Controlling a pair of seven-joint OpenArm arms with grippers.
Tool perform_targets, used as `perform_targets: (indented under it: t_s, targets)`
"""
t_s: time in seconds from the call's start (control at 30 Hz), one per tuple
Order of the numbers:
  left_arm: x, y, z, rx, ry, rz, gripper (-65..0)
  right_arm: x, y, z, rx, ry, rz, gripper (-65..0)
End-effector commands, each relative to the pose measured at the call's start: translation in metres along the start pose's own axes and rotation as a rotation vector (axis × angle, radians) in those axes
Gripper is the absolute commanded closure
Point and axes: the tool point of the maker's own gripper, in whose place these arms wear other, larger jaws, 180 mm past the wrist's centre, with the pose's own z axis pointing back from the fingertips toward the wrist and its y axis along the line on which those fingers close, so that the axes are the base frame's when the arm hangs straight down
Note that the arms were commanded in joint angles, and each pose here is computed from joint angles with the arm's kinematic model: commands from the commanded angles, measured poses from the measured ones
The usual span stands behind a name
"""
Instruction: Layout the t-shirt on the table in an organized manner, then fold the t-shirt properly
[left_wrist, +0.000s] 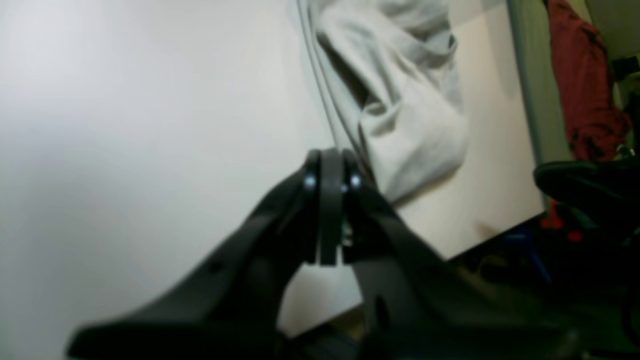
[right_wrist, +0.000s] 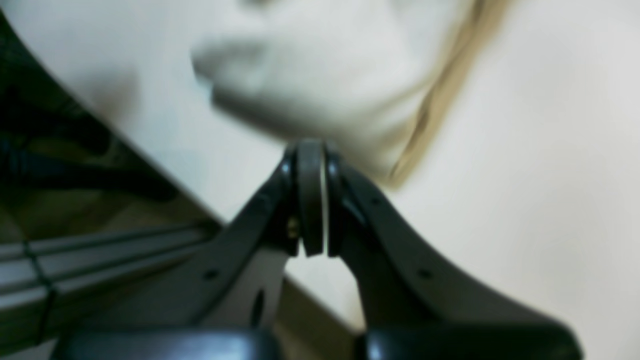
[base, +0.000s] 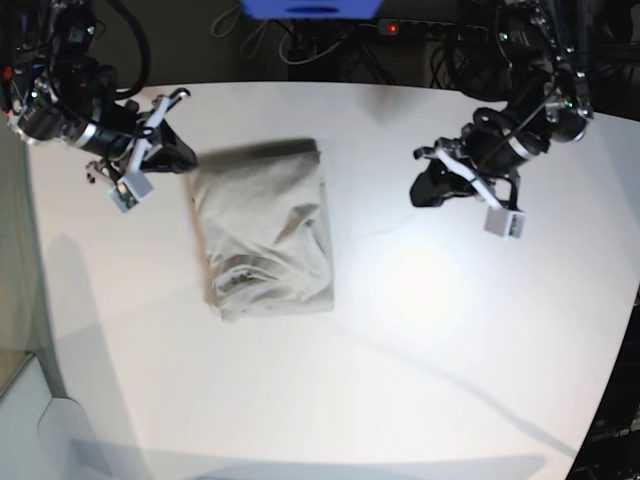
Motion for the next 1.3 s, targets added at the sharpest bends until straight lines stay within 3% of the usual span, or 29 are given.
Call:
perform_targets:
  t_s: [0.0,0.17,0.47,0.7,0.87,1.0,1.27]
  targets:
    - [0.002,-0.001,0.008,-0.002,-0.017,0.004,-0.1,0.004,0.004,0.006,0.011,-0.027,0.014,0.0]
    - [-0.032,0.013,0.024,0.053,0.056,0.051,-0.1,-0.029,0.013,0.014,0.024,0.042,-0.025,0.0]
    - [-0.089,0.018,0.044,0.095,0.184,0.121,-0.1,-0.065,0.039,0.03,0.07,0.042,-0.108,0.0]
    - [-0.132,0.038,0.071,0.223,0.265,0.098,-0.1,-0.097,0.06,0.042,0.074,0.066,-0.176,0.0]
    - [-0.165,0.056,0.085,0.335,0.323,0.024,-0.1,-0.143,0.089,0.028,0.055,0.199,-0.142,0.0]
    - [-0.208,0.077,0.088,0.394,0.417,0.023,-0.1,-0.195,0.11,0.011,0.046,0.303,-0.196,0.0]
    - [-0.291,0.099,0.076,0.417,0.515,0.01,-0.1,-0.255,0.133,-0.02,0.085,0.353,-0.344,0.0]
